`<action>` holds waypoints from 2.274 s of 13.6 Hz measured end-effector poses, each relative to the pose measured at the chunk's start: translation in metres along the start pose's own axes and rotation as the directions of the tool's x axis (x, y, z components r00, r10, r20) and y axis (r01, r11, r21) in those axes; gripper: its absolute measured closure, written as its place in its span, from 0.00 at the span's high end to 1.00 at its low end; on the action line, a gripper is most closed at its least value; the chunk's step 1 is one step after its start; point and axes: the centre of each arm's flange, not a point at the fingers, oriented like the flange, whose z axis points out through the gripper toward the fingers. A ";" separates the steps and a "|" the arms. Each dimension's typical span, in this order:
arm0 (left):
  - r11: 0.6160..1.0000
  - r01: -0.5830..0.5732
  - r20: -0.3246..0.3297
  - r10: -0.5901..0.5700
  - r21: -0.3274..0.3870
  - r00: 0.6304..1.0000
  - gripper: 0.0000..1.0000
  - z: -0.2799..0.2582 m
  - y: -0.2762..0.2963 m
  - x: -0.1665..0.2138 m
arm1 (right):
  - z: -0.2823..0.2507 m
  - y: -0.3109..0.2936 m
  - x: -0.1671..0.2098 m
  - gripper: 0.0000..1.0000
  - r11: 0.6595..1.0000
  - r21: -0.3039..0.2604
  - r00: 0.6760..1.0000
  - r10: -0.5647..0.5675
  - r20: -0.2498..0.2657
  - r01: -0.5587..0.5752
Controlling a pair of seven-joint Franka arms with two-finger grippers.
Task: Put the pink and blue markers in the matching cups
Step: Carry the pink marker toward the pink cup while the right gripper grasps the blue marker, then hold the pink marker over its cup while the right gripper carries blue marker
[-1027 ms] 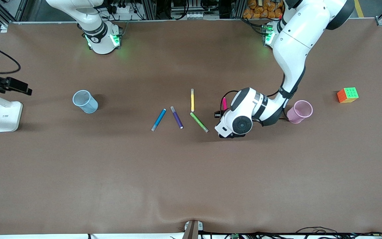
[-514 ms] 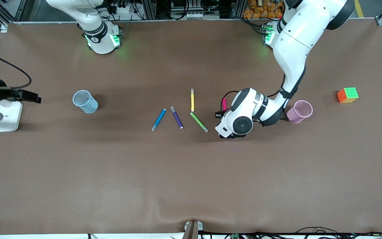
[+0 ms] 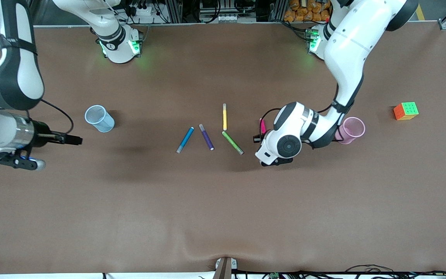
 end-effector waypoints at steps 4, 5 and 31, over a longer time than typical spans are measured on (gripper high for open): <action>0.998 0.066 -0.105 -0.067 -0.016 0.992 0.17 -0.115 -0.057 -0.012 | 0.046 -0.080 -0.005 1.00 0.996 -0.002 0.994 0.088 -0.059 -0.088; 0.997 0.078 -0.132 -0.081 -0.026 0.988 0.17 -0.134 -0.069 -0.014 | 0.064 -0.101 -0.011 1.00 0.993 -0.001 0.990 0.113 -0.079 -0.114; 0.974 0.185 -0.374 -0.125 0.129 0.919 0.17 -0.263 -0.227 -0.053 | 0.298 -0.258 -0.071 0.37 0.970 -0.021 0.967 0.240 -0.081 -0.242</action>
